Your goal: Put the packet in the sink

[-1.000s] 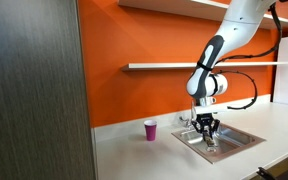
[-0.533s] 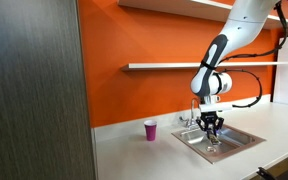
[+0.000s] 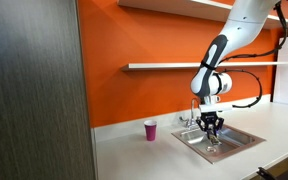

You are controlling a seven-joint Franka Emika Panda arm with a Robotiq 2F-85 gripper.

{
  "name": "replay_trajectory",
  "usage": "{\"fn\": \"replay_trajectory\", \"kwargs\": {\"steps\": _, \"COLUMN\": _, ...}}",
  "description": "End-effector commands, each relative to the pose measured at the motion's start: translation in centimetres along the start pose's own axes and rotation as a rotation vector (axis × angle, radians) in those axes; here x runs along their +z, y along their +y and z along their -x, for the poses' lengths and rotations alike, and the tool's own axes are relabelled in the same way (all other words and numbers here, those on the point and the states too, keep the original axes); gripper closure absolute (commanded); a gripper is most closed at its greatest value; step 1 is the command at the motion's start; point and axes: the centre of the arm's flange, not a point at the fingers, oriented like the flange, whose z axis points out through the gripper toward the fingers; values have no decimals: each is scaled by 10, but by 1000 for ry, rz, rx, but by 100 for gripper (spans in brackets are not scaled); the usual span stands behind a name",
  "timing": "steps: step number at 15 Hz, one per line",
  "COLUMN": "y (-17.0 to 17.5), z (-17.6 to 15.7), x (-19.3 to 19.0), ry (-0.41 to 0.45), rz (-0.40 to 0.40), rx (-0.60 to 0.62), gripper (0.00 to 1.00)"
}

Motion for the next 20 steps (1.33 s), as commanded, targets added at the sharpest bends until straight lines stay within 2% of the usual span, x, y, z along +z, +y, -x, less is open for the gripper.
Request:
{"fn": "replay_trajectory", "kwargs": {"steps": 1, "y": 4, "z": -21, "x": 3, "ry": 2, "rz": -1, "rx": 11, "gripper": 90}}
{"fn": "replay_trajectory", "kwargs": {"steps": 7, "y": 21, "z": -70, "x": 19, "ry": 0, "rz": 4, "rx": 44, "gripper": 90}}
{"fn": "replay_trajectory", "kwargs": {"steps": 20, "y": 47, "z": -152, "x": 90, "ry": -33, "rz": -30, "rx": 62, "gripper": 90}}
